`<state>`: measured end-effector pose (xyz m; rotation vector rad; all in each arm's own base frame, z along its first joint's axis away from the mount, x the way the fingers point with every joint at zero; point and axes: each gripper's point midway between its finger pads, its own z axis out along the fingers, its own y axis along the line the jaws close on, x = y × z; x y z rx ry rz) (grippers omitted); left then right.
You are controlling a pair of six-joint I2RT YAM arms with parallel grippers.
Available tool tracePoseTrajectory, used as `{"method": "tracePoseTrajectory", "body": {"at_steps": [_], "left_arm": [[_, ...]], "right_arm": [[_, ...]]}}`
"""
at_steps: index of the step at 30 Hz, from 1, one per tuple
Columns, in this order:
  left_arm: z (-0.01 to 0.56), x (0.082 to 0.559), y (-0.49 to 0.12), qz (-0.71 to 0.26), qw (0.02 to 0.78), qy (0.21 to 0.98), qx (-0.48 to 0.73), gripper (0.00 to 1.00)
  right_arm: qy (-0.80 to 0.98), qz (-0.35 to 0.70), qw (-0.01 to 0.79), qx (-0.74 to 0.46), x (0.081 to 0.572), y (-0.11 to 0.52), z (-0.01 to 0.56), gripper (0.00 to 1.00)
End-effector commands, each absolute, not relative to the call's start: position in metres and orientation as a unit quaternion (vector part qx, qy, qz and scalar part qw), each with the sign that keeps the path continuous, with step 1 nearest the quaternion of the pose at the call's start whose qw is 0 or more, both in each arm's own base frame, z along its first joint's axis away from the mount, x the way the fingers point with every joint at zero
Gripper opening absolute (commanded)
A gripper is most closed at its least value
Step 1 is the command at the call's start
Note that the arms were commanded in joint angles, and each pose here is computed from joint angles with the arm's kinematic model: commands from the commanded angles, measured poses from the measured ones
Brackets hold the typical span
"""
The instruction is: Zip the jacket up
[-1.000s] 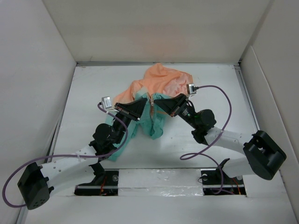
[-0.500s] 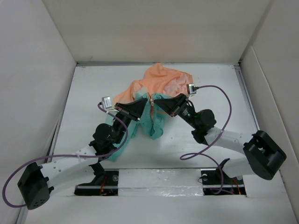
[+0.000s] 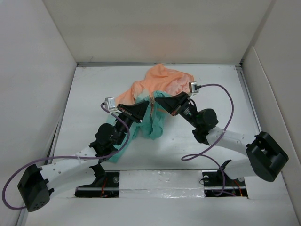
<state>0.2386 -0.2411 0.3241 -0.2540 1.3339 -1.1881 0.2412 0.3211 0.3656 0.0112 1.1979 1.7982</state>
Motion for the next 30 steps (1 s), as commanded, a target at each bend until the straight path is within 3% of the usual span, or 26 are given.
{"method": "tracePoseTrajectory", "body": {"at_steps": [1,22,30], "left_arm": [[0.367,0.23,-0.234,-0.54,0.64,0.536,-0.108,0.0],[0.389,0.23,-0.229,-0.524,0.67,0.519,-0.09,0.0],[0.385,0.231,-0.234,-0.501,0.66,0.555,-0.067,0.0]], "right_arm": [[0.325,0.775,0.541,-0.036,0.202,0.285,0.449,0.0],[0.36,0.77,0.525,-0.044,0.197,0.294,0.436,0.0],[0.439,0.704,0.552,-0.087,0.212,0.313,0.434,0.0]]}}
